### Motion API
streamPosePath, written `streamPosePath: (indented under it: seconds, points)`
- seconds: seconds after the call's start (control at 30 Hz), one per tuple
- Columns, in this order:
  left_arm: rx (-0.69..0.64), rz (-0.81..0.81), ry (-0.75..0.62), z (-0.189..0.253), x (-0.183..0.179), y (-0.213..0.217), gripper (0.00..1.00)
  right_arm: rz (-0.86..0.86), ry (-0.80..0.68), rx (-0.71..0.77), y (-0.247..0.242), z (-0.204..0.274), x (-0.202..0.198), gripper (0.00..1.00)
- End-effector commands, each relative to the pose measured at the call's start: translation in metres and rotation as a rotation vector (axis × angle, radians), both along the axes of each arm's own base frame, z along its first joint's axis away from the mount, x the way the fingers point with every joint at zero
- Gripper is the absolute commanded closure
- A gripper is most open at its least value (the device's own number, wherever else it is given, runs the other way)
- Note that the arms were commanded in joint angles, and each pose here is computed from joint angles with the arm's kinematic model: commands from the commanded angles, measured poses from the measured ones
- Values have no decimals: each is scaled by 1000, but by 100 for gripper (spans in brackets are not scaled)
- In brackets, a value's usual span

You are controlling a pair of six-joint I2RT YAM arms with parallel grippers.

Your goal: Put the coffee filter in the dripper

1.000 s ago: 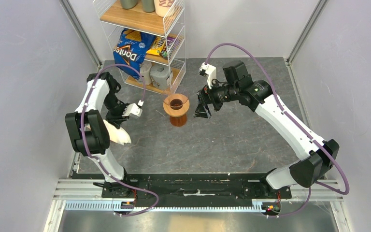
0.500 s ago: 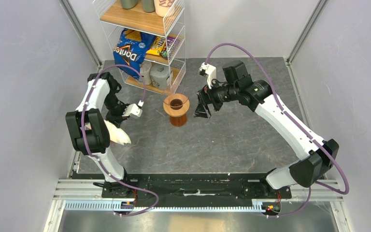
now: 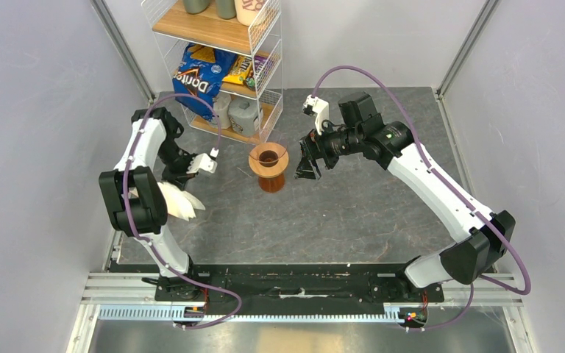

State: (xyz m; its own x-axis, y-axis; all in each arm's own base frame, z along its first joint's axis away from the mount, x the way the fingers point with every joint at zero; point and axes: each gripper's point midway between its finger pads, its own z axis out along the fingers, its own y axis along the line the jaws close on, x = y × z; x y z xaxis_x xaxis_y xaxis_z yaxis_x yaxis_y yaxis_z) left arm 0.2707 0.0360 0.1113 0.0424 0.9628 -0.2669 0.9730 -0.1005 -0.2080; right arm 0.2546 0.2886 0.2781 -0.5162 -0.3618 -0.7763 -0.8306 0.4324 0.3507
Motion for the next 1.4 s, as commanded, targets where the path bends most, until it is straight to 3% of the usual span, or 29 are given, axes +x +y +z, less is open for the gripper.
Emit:
streamPosePath:
  seconds: [0.0, 0.4, 0.47, 0.53, 0.57, 0.93, 1.03, 1.3, 1.37]
  points:
    - [-55, 42, -53, 28, 0, -11, 98, 11, -7, 25, 4, 4, 1, 3]
    - [-22, 31, -45, 16, -12, -7, 98, 16, 3, 26, 6, 2, 2, 3]
    - [-20, 29, -53, 15, -11, -6, 90, 16, 8, 28, 6, 2, 2, 3]
    - [-10, 33, -53, 12, -10, -5, 71, 17, 9, 29, 7, 2, 2, 3]
    - [-6, 37, -56, 12, -9, -4, 65, 18, 7, 30, 7, 3, 2, 3]
    - [17, 43, -58, 0, 0, 1, 58, 14, 9, 29, 6, 3, 2, 3]
    - [5, 58, -62, 0, 5, -1, 63, 10, 6, 26, 6, 3, 2, 3]
    - [10, 66, -51, 1, 5, 0, 94, 13, 6, 26, 6, 2, 2, 3]
    - [2, 67, -57, 4, 4, -2, 98, 11, 5, 26, 6, 3, 2, 3]
